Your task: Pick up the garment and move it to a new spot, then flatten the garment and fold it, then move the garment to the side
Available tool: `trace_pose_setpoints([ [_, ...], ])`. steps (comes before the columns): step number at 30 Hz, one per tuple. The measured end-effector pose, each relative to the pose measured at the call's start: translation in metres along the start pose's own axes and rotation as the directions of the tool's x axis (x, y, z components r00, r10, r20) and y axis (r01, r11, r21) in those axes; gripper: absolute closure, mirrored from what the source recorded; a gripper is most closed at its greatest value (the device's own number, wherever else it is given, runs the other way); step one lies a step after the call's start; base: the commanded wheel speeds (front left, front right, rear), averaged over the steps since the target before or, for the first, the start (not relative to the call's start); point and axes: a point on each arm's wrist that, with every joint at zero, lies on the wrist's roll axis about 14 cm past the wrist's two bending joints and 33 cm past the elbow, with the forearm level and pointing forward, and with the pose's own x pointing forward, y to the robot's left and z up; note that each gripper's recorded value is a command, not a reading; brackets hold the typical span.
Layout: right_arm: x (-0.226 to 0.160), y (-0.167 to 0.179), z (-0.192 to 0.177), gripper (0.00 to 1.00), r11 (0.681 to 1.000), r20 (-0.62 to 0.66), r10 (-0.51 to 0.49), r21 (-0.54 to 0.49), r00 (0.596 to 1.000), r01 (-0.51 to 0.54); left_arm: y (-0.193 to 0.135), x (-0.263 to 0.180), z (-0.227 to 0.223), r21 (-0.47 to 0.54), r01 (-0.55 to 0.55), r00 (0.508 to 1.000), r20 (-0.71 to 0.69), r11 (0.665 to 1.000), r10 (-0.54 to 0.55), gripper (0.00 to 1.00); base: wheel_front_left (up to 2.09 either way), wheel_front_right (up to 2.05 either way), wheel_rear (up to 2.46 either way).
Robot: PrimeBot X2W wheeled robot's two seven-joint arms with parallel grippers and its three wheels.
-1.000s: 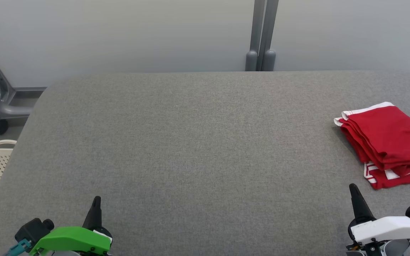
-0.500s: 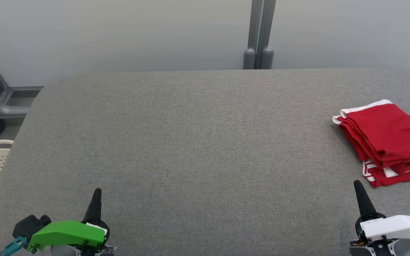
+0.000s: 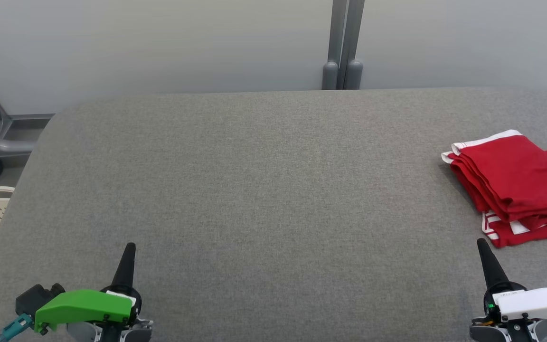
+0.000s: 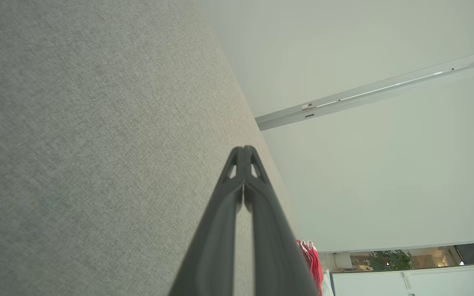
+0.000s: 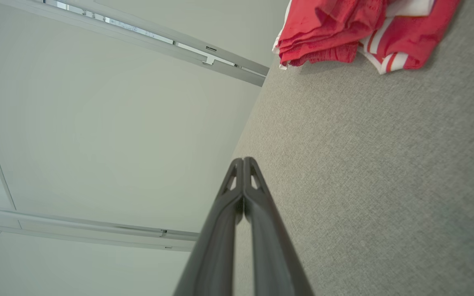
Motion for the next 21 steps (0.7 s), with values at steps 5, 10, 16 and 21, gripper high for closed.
trace_pose_setpoints([
  [5, 0.0, 0.001, 0.003, 1.0, 0.999, 0.01, 0.004, 0.041, 1.0, -0.004, -0.004, 0.002, 0.001, -0.043, 0.017, 1.0, 0.001, 0.999, -0.016, 1.0, 0.0, 0.0, 0.0],
  [10, -0.001, 0.001, 0.005, 1.0, 0.997, 0.016, 0.006, 0.082, 1.0, -0.007, -0.008, 0.005, 0.002, -0.077, 0.033, 0.999, 0.0, 0.996, -0.033, 1.0, 0.0, 0.0, 0.0],
  [16, -0.002, 0.001, 0.009, 1.0, 0.992, 0.025, 0.008, 0.127, 1.0, -0.011, -0.012, 0.006, 0.001, -0.125, 0.05, 0.999, 0.0, 0.991, -0.051, 1.0, 0.0, 0.0, 0.0],
  [21, -0.002, 0.002, 0.011, 1.0, 0.987, 0.031, 0.013, 0.161, 0.999, -0.018, -0.016, 0.008, 0.002, -0.157, 0.066, 0.998, 0.001, 0.985, -0.067, 1.0, 0.0, 0.0, 0.0],
])
